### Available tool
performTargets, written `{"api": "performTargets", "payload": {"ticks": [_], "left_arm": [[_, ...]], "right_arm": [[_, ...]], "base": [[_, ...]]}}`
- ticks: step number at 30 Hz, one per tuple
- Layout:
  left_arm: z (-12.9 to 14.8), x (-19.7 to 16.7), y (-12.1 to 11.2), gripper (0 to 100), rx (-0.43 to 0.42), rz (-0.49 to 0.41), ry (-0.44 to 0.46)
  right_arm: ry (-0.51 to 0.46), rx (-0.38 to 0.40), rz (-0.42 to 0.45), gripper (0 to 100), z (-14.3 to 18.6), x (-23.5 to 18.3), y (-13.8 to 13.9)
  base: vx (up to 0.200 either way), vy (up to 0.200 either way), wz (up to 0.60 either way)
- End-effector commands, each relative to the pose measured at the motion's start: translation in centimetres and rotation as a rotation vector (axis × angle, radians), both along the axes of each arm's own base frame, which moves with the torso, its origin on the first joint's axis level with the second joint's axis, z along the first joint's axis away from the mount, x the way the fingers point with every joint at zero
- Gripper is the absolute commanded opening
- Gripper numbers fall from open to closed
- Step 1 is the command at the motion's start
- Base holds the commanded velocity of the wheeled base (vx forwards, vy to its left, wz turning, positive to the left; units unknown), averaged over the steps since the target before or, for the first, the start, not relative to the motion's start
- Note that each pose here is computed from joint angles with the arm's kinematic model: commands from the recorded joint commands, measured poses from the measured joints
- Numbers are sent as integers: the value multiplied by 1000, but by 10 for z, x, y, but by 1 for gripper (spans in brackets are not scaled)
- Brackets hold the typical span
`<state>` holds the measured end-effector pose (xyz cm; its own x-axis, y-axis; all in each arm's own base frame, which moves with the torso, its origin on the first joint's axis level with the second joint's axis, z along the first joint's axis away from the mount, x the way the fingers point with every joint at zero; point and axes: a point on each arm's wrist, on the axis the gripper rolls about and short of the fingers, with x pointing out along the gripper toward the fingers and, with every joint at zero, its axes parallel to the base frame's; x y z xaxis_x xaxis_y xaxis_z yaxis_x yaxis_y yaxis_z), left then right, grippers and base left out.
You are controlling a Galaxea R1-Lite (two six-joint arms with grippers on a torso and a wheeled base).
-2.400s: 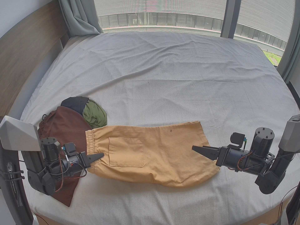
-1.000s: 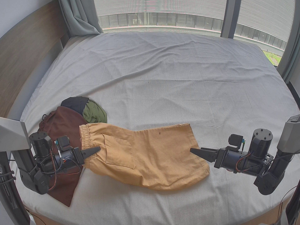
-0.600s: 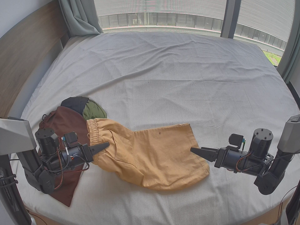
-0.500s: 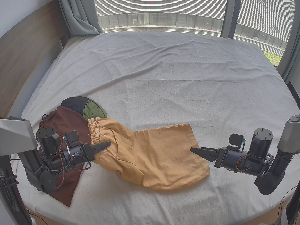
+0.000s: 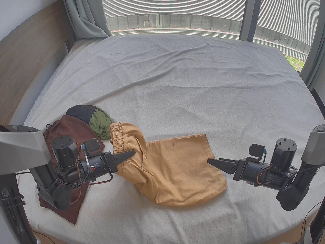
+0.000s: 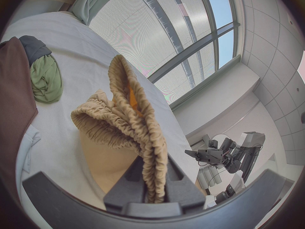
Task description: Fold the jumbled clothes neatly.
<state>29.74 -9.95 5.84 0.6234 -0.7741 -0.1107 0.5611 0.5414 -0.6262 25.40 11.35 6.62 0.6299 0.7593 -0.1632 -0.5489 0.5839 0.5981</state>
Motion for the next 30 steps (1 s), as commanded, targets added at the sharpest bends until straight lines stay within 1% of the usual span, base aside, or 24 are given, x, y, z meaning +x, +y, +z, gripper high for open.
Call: {"api": "performTargets", "payload": {"ticks": [1,11,15,21,30], "left_arm": [[-5,4,-8,0,2,-14,3],[-7,9,-20,0,-11,-40,1],[-5,8,-31,0,-40,-51,24],[-4,13,-45,0,-64,-53,18],[-14,14,-56,0,-59,-83,36]], "right_arm": [[-3,1,-1,100,1,0,0],[-10,4,-6,100,2,2,-1],[-18,7,-7,100,4,2,-2],[-20,8,-10,100,5,2,-2],[-28,11,-32,100,6,6,-8]], "base": [[0,0,0],[0,0,0],[0,0,0],[0,0,0],[0,0,0]]}}
